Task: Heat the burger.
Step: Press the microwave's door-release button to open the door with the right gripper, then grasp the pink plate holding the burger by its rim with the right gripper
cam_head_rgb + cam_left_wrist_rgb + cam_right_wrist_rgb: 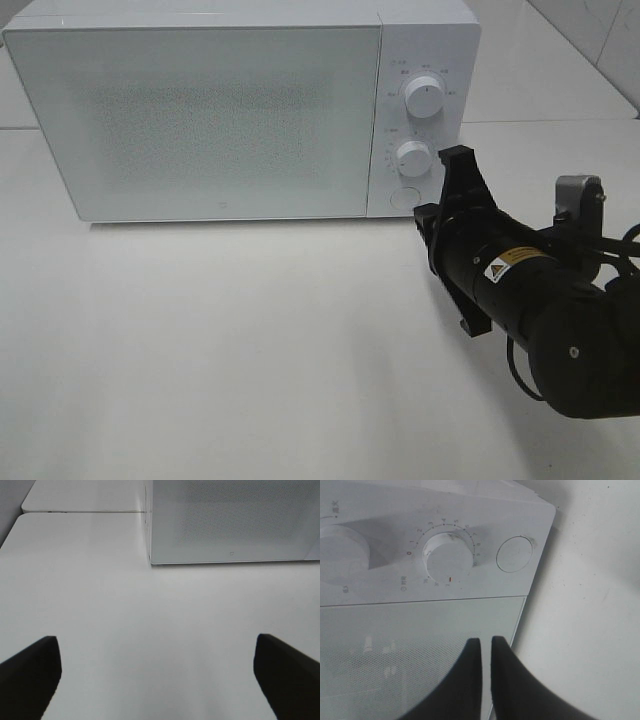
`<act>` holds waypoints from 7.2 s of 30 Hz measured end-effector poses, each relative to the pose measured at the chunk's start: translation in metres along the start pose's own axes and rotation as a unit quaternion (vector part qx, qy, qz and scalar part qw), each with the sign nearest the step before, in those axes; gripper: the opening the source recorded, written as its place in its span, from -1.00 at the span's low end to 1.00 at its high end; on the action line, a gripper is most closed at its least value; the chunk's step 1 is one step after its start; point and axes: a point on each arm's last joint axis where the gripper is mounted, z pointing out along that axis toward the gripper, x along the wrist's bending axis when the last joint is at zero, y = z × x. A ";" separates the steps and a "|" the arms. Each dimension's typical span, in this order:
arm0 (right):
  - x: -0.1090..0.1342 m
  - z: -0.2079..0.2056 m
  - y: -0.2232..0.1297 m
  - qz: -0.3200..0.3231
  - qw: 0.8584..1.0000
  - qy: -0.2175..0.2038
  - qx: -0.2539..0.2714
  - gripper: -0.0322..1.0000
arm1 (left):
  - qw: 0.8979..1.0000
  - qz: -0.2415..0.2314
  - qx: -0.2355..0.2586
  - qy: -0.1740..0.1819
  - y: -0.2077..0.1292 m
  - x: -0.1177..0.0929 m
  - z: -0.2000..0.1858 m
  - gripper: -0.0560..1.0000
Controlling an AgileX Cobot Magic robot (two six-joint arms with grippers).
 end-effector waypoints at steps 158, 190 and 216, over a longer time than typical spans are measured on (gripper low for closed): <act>-0.006 0.136 0.004 0.116 0.985 -0.067 -0.110 -0.94 | 1.000 0.000 0.000 0.000 0.000 0.000 0.000 0.98; 0.001 0.042 0.006 -0.057 0.984 -0.150 0.076 -0.94 | 1.000 0.000 0.000 0.000 0.000 0.000 0.000 0.98; 0.063 -0.020 0.005 -0.582 0.716 -0.158 0.351 -0.87 | 1.000 0.000 0.000 0.000 0.000 0.000 0.000 0.98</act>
